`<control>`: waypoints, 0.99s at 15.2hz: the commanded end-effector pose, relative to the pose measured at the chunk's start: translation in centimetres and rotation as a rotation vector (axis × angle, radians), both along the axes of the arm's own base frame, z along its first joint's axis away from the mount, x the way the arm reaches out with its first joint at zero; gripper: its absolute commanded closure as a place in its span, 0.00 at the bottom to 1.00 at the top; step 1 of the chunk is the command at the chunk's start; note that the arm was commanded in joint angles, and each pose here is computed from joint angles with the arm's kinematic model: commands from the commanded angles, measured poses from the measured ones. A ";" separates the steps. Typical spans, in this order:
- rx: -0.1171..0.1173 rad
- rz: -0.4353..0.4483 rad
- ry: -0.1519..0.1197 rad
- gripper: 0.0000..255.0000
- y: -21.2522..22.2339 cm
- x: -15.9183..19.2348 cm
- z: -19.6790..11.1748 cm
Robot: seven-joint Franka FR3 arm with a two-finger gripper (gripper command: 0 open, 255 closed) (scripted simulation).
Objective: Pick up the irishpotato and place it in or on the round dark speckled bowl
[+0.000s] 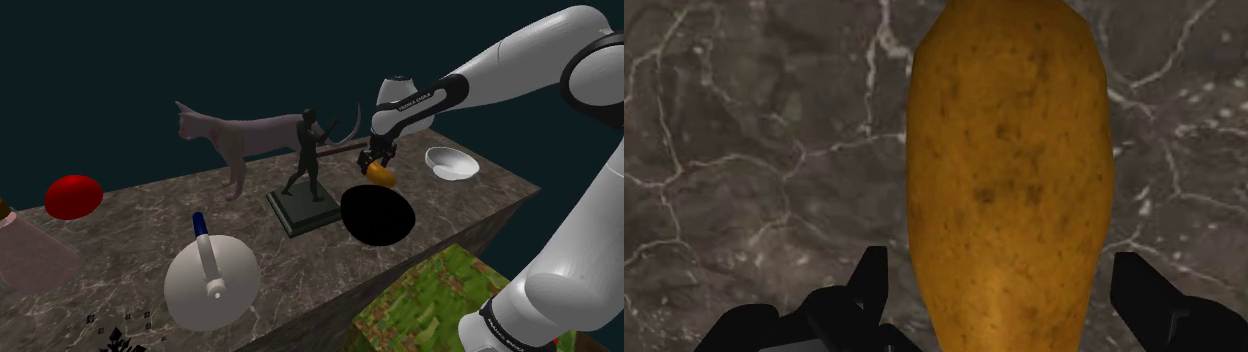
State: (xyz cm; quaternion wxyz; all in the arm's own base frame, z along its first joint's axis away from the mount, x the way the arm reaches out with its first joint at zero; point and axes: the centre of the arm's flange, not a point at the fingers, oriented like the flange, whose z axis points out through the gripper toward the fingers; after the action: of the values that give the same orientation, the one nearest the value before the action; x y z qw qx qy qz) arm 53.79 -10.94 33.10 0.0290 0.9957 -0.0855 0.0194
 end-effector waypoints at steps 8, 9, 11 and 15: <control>0.000 0.000 0.000 1.00 0.0 0.0 0.0; 0.000 0.000 0.000 1.00 0.0 0.0 0.0; 0.000 0.000 0.000 1.00 0.0 0.0 0.5; 0.000 0.000 0.000 1.00 0.0 0.0 2.6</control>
State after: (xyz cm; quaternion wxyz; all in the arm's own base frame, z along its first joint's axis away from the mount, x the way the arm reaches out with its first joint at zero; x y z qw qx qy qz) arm 53.77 -10.97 35.20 0.0290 0.9957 -0.0855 0.0196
